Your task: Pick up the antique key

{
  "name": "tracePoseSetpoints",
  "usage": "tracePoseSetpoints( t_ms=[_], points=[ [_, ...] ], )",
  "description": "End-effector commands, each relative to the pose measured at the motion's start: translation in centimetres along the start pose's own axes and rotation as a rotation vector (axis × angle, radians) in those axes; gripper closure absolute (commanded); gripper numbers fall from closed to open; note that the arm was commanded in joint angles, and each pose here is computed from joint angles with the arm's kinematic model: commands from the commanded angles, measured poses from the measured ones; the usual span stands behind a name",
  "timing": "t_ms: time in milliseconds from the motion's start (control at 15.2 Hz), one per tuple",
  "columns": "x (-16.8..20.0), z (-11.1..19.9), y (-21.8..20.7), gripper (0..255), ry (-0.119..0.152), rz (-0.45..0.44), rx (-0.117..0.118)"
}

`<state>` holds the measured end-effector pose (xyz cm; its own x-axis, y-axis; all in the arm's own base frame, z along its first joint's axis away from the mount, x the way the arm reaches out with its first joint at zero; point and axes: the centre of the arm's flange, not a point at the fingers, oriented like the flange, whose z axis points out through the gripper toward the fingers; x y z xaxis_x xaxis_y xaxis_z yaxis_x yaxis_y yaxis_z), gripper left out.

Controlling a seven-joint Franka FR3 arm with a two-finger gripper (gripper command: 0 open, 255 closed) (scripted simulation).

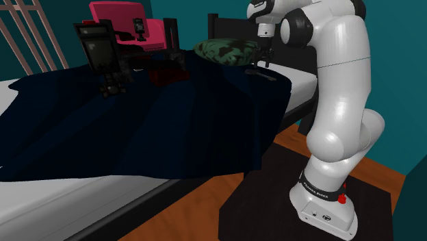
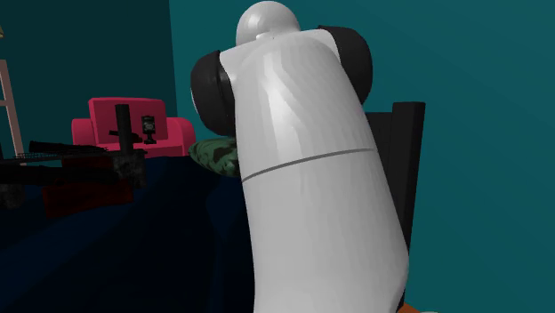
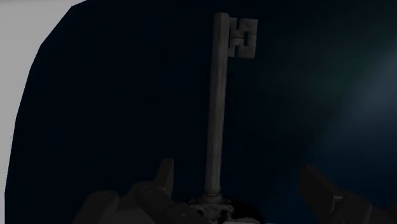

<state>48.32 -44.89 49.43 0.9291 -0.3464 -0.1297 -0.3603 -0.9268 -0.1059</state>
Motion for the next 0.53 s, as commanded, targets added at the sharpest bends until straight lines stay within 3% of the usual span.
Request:
tracePoseSetpoints(
  t_ms=[0,462],
  points=[
    [0.6,0.7,1.0,0,-0.002,0.009,0.004],
    [1.1,4.2,1.4,0,-0.002,0.009,0.004]
  ],
)
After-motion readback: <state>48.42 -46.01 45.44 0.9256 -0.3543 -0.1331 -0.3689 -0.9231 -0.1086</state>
